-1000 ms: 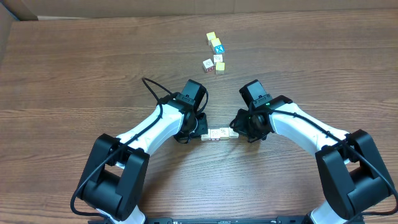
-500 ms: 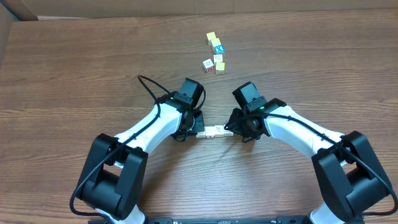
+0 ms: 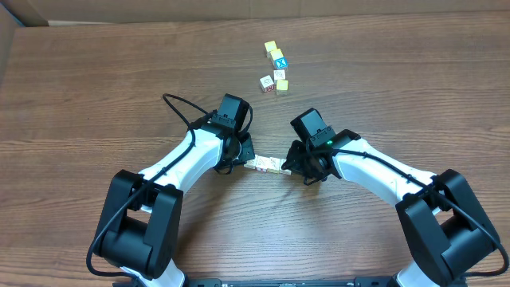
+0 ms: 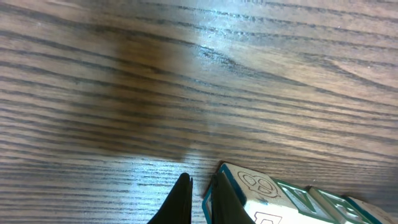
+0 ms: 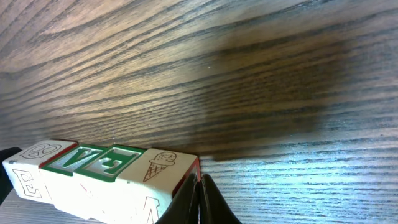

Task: Flip 4 blocks

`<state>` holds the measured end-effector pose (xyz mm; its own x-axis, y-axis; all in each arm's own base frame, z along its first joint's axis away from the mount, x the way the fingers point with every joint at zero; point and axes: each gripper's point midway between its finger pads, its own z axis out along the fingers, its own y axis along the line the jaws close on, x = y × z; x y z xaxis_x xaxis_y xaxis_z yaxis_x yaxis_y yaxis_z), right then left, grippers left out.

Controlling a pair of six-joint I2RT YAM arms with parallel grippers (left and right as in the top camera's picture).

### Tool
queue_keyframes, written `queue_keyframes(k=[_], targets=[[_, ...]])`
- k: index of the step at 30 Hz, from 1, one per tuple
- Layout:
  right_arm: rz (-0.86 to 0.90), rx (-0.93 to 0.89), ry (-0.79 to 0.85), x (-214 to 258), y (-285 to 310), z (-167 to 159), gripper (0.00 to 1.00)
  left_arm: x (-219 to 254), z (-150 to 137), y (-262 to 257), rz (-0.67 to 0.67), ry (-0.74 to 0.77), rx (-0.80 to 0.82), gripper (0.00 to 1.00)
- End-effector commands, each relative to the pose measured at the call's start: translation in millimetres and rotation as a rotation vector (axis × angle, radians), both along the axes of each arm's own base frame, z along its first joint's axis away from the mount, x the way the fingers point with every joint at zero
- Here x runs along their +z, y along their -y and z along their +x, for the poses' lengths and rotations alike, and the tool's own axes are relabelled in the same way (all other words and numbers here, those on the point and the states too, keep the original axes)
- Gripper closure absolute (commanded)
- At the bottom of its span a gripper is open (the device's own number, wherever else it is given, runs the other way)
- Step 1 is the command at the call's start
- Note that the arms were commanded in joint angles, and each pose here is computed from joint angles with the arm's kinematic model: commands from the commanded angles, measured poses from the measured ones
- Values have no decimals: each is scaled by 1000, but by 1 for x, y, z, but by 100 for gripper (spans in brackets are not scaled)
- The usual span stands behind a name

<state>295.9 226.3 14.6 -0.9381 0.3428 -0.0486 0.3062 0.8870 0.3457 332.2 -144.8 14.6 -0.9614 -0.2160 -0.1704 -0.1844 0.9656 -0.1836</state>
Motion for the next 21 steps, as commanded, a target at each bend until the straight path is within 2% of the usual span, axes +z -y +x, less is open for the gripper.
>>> queue_keyframes(k=[1, 5, 14, 21], targets=[[82, -8, -28, 8, -22, -8, 95, -4, -7, 16, -54, -27, -48, 94], [90, -57, -54, 8, -25, -11, 92, -4, -5, 17, -58, -16, -48, 94], [117, -109, -106, 9, -41, -25, 92, 0, 7, 21, -77, 34, -50, 94], [136, -224, -164, 9, -51, -35, 92, 2, 13, 24, -88, 60, -50, 91]])
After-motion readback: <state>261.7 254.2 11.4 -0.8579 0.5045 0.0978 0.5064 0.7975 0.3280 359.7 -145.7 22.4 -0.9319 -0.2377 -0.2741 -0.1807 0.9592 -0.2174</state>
